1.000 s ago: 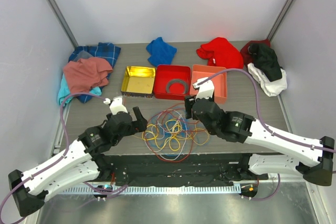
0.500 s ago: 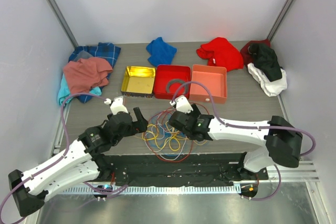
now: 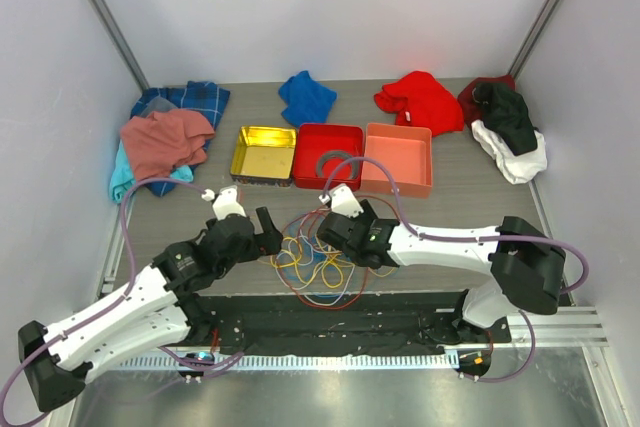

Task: Untangle the cables

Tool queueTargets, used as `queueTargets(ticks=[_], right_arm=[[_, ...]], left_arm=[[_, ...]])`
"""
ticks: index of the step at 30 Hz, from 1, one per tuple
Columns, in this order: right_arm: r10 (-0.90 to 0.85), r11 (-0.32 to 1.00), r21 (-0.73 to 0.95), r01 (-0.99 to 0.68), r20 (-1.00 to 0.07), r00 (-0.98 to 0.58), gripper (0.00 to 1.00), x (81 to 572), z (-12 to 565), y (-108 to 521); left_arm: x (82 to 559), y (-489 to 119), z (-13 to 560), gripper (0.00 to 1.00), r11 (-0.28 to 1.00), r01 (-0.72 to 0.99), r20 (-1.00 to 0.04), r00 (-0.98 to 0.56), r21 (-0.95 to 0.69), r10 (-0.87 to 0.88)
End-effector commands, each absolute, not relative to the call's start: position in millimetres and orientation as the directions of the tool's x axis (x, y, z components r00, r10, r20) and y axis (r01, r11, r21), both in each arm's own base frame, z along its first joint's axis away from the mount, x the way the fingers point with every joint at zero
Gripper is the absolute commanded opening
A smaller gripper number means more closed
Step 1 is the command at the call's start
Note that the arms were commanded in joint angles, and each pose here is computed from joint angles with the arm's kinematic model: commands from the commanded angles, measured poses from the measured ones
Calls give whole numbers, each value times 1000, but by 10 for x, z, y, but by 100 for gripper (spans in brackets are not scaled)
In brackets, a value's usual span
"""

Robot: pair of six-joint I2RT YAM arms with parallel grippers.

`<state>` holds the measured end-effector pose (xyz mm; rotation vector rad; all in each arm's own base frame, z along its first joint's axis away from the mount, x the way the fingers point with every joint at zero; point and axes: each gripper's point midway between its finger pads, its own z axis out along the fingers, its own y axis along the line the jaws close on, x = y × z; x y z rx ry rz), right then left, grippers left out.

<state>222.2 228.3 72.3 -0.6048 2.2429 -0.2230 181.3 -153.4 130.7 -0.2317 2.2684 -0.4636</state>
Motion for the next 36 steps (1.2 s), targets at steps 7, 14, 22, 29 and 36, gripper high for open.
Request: queueTargets(ticks=[7, 14, 22, 29, 36], right_arm=[[-401, 916, -278, -290, -669, -625, 48, 2413, 479, 2216], [-344, 939, -266, -218, -739, -579, 18, 2556, 697, 2124], [-290, 956, -217, -196, -790, -540, 1, 2553, 1031, 2079], [-172, 981, -102, -166, -852, -495, 1, 2535, 1364, 2060], [-101, 975, 17, -223, -856, -506, 45, 2445, 1504, 2163]], left_arm=[[1875, -1634, 1328, 100, 906, -10, -674, -665, -423, -322], [1883, -1626, 1340, 100, 908, -10, -679, -661, -419, -321], [1886, -1657, 1331, 100, 905, -8, -673, -665, -426, -323], [1895, -1675, 1349, 100, 902, -2, -675, -663, -432, -324], [2028, -1901, 1462, 100, 888, 73, -699, -647, -454, -304]])
